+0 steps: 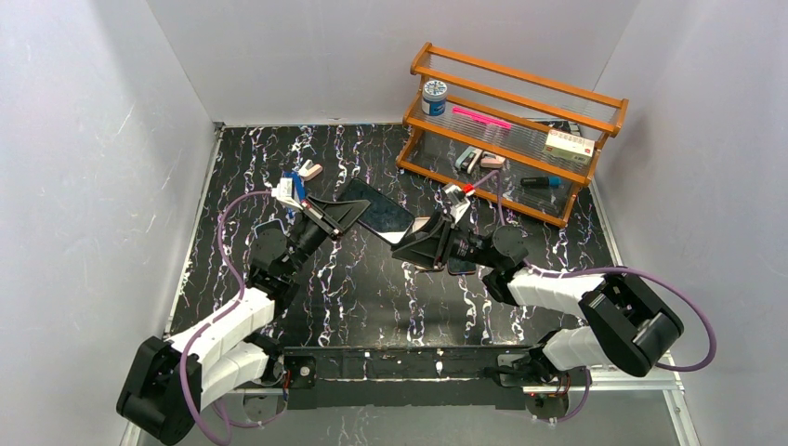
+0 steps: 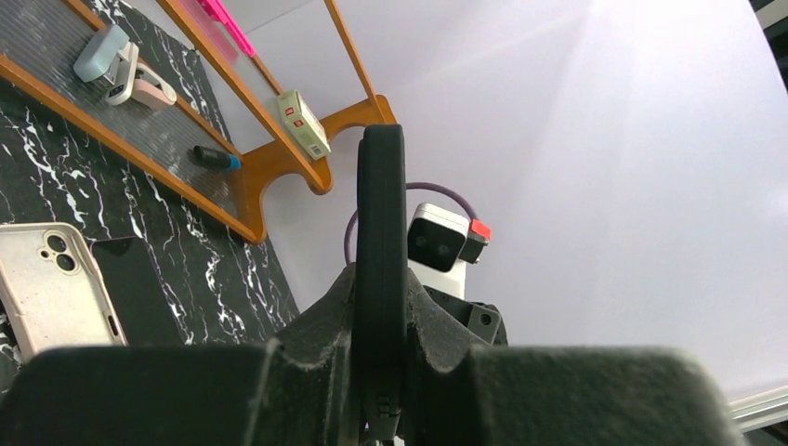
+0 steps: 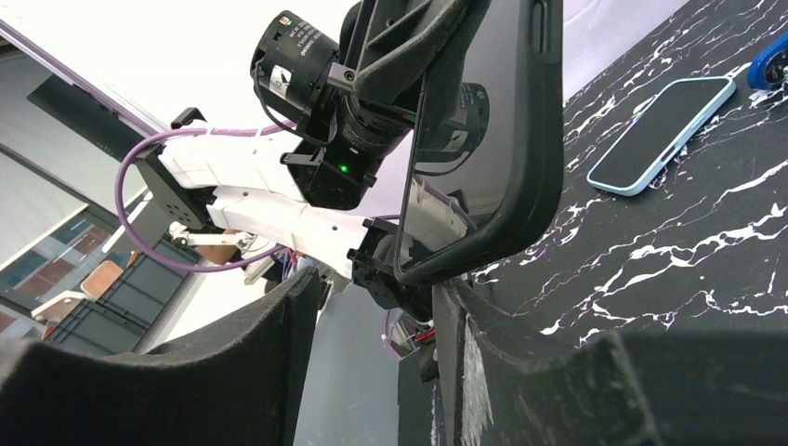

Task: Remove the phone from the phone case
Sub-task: Remove the phone case from the phone.

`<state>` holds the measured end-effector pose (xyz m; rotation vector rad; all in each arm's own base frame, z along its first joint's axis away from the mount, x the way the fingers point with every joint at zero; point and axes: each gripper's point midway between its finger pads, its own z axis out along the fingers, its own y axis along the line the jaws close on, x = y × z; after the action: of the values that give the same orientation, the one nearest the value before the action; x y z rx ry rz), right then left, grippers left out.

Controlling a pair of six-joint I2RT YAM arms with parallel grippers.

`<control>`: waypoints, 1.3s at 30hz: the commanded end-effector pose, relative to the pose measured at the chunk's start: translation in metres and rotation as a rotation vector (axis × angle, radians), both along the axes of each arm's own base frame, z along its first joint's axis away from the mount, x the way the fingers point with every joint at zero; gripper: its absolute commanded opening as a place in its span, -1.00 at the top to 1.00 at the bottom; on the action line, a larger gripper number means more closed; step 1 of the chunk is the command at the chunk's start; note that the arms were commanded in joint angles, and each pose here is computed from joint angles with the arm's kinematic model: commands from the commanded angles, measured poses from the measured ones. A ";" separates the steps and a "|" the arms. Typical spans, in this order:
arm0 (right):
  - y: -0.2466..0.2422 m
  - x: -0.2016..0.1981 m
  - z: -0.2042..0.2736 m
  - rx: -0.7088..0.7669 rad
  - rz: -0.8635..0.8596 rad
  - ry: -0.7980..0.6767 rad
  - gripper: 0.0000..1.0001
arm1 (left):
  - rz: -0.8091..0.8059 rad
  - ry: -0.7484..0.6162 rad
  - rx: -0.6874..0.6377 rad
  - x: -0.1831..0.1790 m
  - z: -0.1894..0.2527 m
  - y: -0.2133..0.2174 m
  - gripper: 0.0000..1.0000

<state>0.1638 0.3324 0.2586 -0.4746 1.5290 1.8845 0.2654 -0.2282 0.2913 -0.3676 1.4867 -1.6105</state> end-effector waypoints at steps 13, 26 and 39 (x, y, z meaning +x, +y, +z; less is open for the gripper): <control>0.004 0.013 0.033 0.125 -0.073 -0.100 0.10 | 0.022 -0.108 -0.119 -0.013 0.043 0.011 1.00; 0.009 0.010 0.031 0.118 -0.040 -0.163 0.55 | 0.024 -0.068 -0.137 -0.014 0.035 0.012 1.00; 0.015 -0.010 -0.002 0.006 0.093 -0.495 0.83 | 0.029 0.183 -0.137 0.003 0.005 0.007 1.00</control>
<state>0.1741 0.3412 0.2518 -0.5992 1.4077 1.8011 0.2623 -0.2240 0.2804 -0.5364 1.5110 -1.6815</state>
